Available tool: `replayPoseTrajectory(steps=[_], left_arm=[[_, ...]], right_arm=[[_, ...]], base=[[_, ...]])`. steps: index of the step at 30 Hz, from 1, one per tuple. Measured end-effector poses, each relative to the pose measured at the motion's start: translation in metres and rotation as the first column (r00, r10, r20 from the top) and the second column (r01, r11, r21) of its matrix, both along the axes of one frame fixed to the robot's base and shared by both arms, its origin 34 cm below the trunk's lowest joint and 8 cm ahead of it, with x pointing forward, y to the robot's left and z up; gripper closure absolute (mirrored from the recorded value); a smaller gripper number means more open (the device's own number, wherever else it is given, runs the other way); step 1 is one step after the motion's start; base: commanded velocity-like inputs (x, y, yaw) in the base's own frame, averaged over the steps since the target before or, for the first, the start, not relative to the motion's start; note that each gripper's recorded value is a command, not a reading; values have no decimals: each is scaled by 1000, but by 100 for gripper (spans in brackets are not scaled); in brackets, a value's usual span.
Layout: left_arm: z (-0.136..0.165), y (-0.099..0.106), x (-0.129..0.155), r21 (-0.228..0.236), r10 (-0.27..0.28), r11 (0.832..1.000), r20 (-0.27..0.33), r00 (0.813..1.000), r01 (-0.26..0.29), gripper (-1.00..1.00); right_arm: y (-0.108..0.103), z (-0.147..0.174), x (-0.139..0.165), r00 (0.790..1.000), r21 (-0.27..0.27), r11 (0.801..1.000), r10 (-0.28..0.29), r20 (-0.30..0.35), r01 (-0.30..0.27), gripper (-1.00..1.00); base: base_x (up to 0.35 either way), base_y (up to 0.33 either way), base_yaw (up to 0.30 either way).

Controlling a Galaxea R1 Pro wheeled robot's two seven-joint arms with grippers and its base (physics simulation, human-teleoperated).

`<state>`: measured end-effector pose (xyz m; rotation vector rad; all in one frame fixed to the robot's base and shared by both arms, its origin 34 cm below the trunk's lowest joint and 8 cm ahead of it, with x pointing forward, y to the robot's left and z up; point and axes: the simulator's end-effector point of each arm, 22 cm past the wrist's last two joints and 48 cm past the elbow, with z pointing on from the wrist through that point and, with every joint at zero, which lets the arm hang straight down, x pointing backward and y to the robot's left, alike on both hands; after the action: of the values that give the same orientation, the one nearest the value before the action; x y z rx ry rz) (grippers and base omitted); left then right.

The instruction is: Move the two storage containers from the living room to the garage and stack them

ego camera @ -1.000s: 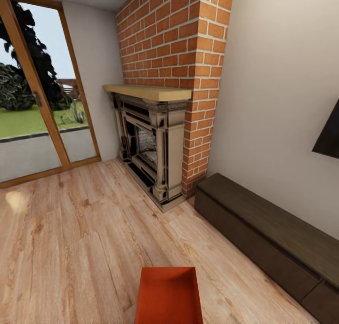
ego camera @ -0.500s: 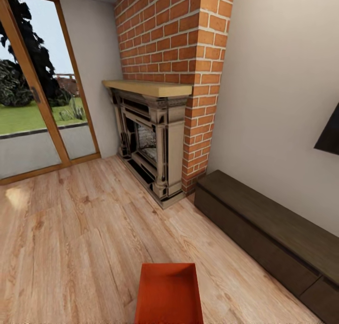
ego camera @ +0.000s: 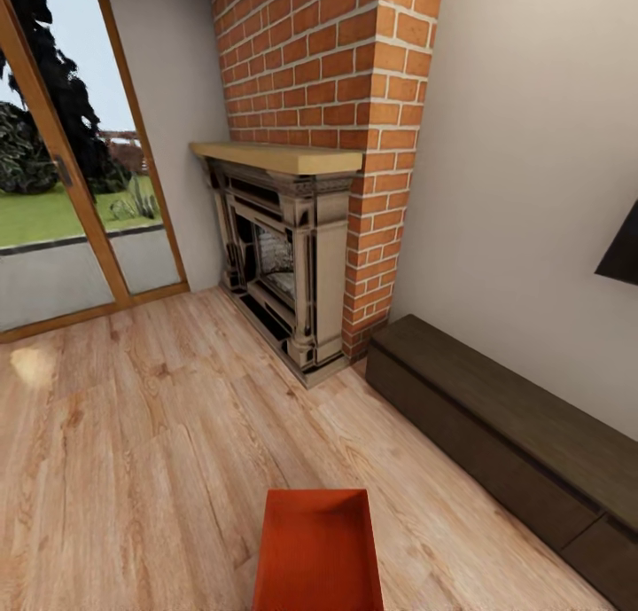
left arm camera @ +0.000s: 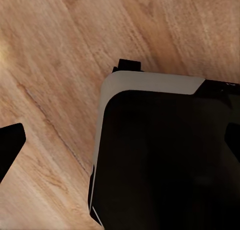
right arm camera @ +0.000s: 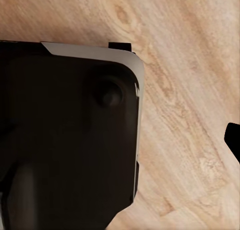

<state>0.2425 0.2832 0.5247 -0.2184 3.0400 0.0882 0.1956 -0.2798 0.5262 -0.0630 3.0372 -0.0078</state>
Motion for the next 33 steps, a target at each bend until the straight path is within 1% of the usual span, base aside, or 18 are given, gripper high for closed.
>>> replayPoseTrajectory(steps=[33], left_arm=[[-5, 0, -21, 0, 0, 1000, -53, 999, 0, -100]], right_arm=[[0, -3, -21, 999, 1, 1000, 1, -53, -1, -100]], base=[[0, 0, 0]])
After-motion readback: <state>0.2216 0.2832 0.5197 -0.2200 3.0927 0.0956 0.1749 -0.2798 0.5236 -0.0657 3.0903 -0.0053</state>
